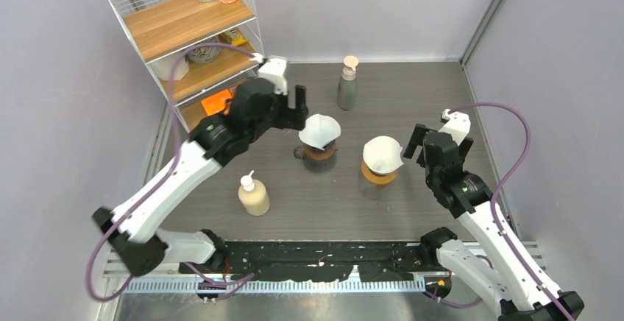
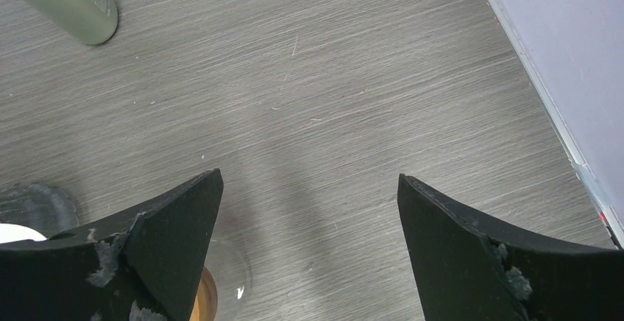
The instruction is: Place the coffee filter in the dripper
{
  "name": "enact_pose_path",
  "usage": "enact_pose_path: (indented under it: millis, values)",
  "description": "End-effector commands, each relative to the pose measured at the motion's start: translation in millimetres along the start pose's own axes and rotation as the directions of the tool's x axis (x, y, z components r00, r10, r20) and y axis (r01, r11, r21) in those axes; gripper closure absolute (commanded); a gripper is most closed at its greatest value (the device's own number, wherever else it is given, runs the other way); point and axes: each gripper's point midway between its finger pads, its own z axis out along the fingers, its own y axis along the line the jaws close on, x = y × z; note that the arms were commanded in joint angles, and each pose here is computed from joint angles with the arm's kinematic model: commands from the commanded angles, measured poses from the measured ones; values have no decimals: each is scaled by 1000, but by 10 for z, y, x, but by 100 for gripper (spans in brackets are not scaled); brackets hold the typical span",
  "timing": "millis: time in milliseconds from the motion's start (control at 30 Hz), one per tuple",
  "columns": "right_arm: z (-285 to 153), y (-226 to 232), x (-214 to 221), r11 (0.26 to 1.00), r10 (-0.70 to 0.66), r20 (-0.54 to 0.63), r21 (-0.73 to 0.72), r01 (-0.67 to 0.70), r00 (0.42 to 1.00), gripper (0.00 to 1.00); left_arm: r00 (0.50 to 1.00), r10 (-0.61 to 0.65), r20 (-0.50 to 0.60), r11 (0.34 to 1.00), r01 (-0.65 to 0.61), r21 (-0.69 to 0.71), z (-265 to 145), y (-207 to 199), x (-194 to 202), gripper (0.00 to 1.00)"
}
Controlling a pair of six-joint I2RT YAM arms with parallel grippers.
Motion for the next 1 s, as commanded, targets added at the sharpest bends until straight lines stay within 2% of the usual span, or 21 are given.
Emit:
enact_pose_path:
  millis: [0,133,233,400,633,967]
  values:
    - [-36,-85,-216,995,77,75,51,-81,994,4,970,-44,241,987,79,-141,-403,483,-353,1]
    - [-83,-231,-306,986,94,107,129,-108,990,5,949,-113,294,935,202,-292,-580,1064,-108,1]
    - [-138,-308,-373,979,113,135,155,-133,984,5,932,-182,312,880,296,-371,-683,1459,222,0]
    - [-234,-436,-456,967,144,194,179,-179,970,5,896,-276,347,791,417,-449,-821,1877,751,0]
    - [-280,-522,-455,963,146,230,187,-191,962,5,886,-275,374,742,443,-504,-981,2063,1032,0]
    - [-283,-496,-428,972,139,233,156,-178,963,4,876,-278,393,775,447,-447,-1037,1988,1064,1]
